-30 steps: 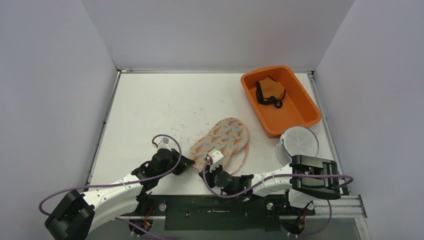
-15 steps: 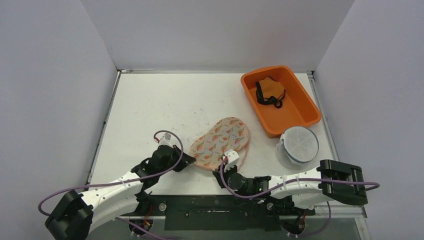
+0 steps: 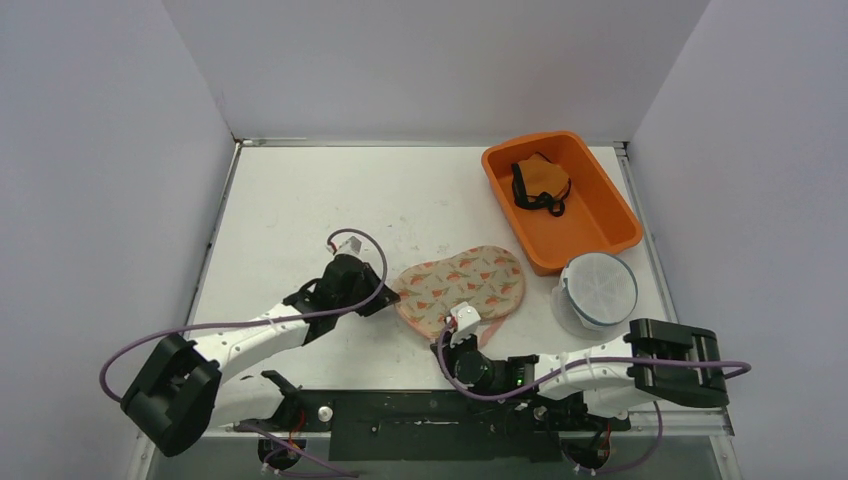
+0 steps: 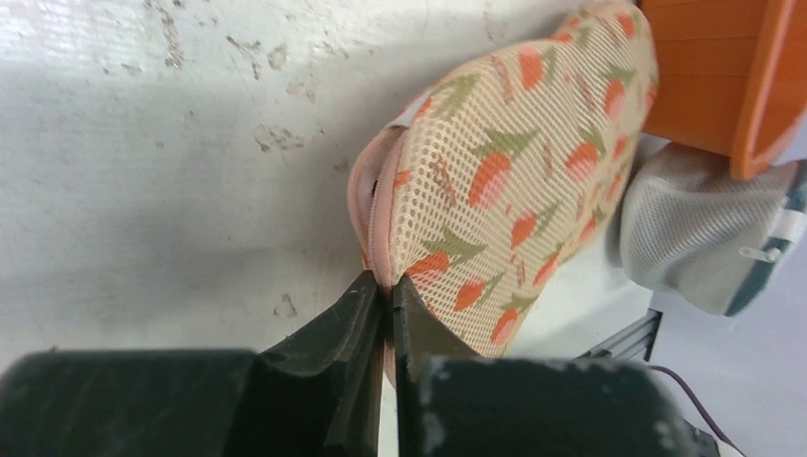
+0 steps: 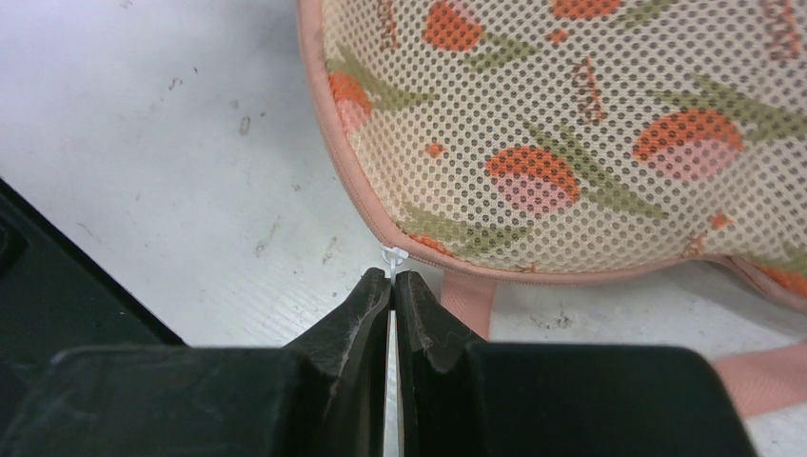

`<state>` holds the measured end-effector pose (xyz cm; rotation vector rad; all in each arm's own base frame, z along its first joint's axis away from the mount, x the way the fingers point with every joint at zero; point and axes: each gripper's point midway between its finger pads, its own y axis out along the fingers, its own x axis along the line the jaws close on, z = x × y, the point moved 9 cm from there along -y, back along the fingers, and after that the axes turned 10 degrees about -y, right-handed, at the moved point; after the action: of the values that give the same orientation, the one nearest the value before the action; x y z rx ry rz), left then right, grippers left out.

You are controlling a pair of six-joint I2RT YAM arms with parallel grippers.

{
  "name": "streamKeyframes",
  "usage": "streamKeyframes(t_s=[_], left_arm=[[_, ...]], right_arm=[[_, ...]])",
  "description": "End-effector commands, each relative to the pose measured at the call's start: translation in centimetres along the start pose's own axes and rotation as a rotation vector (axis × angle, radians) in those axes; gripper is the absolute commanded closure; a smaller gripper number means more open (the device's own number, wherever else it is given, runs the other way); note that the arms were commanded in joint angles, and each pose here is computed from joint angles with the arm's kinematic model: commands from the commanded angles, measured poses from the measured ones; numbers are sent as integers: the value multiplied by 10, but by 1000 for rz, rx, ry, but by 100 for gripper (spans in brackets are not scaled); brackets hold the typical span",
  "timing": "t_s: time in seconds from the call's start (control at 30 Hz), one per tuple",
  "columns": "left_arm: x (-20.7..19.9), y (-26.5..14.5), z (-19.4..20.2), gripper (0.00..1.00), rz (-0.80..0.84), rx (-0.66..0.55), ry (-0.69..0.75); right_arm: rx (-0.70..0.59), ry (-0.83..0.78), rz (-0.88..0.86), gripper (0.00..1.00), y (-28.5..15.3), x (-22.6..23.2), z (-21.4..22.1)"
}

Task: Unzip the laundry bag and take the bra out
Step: Unzip the laundry bag at the center of the board.

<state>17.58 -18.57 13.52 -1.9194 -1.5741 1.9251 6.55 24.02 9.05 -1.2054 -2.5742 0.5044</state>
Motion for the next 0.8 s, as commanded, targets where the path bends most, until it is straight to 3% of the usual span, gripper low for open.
streamKeyframes(t_s=[0.0,0.07,0.1,0.2,0.27,0.43,0.57,0.77], left_arm=[[-14,12,-23,83,-23,-84,30],[-7,8,-23,51,-80,-90,28],[-6,4,-24,39,-89,-99,28],[1,-15,-22,14,-103,-116,28],[7,-29,-19,5,-88,-120,16],[26,-48,2,3,12,-63,-102],[35,-43,17,8,117,10,-199],[25,-29,26,17,140,58,-184]], right_arm=[[-33,3,-57,95,14,23,-11],[-33,-15,-75,95,23,31,-15],[-34,-19,-84,95,27,35,-17],[-46,-10,-119,95,36,41,-24],[-50,-1,-134,95,42,43,-28],[-58,-4,-167,95,51,49,-36],[-54,-9,-175,95,55,51,-36],[-34,-3,-164,95,53,47,-29]])
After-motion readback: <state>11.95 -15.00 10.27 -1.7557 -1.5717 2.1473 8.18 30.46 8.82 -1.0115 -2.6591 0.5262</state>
